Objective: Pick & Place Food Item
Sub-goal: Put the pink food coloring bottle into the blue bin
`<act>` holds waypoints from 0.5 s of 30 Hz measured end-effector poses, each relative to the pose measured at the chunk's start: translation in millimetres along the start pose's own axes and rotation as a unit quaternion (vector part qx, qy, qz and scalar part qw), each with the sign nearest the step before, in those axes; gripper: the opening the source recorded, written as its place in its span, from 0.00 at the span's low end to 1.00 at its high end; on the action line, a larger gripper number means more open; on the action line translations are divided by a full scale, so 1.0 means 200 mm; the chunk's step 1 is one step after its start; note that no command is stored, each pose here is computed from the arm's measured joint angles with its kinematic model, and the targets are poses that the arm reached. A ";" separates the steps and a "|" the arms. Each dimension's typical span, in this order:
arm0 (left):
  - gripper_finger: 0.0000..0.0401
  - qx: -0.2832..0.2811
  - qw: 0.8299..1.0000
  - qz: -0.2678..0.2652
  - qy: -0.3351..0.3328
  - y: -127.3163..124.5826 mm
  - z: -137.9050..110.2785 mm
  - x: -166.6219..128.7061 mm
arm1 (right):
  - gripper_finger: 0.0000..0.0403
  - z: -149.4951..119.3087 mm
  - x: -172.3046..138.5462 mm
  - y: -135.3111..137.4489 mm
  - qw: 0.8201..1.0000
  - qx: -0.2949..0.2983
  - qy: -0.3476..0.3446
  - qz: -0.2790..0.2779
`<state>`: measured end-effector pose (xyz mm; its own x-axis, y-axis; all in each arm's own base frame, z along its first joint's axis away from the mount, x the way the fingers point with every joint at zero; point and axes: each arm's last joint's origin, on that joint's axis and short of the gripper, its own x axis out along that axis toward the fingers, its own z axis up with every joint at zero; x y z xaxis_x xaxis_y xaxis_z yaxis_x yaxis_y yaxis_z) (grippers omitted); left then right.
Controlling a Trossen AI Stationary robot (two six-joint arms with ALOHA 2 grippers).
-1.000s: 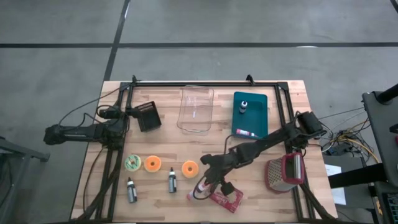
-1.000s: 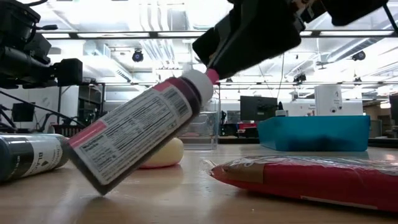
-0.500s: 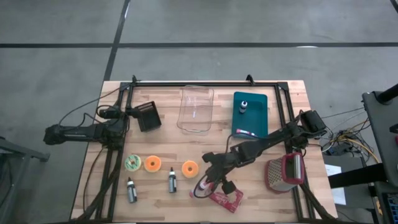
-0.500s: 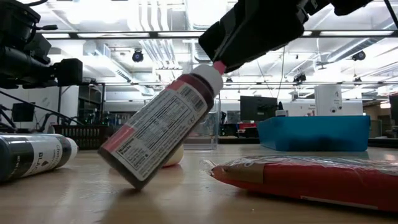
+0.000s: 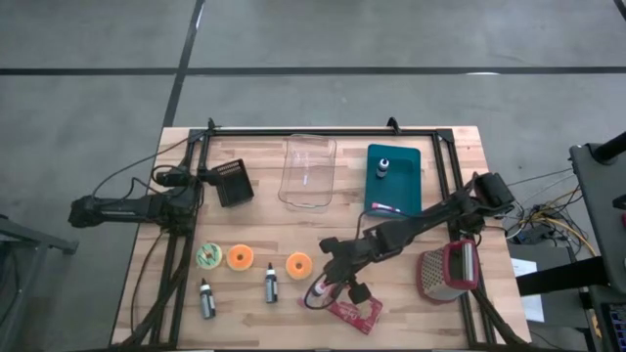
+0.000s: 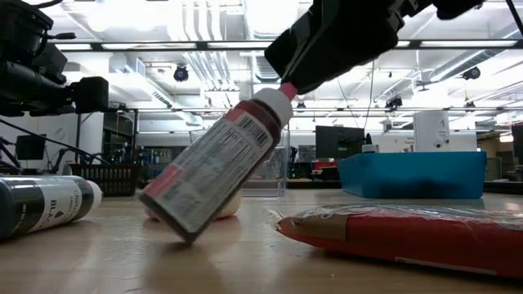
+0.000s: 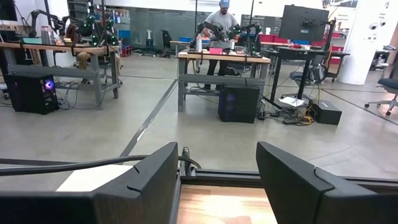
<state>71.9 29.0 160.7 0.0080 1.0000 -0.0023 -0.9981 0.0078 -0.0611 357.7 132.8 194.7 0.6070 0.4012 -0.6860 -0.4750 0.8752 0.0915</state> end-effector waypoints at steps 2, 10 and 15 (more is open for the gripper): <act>0.55 0.000 1.000 0.000 0.000 0.00 0.00 0.00 | 0.03 0.01 -0.01 0.00 1.000 -0.001 -0.002 0.000; 0.55 0.000 1.000 0.000 0.000 0.00 0.00 0.00 | 0.03 0.01 -0.04 0.01 1.000 -0.002 0.004 -0.001; 0.55 0.000 1.000 0.000 0.000 0.00 0.00 0.00 | 0.03 0.01 -0.05 0.01 1.000 -0.001 0.009 -0.001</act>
<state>71.8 29.0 160.7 0.0076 1.0000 -0.0022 -0.9981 0.0075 -0.0610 351.8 130.5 202.3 0.5959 0.3945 -0.6995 -0.4759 0.8751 0.0882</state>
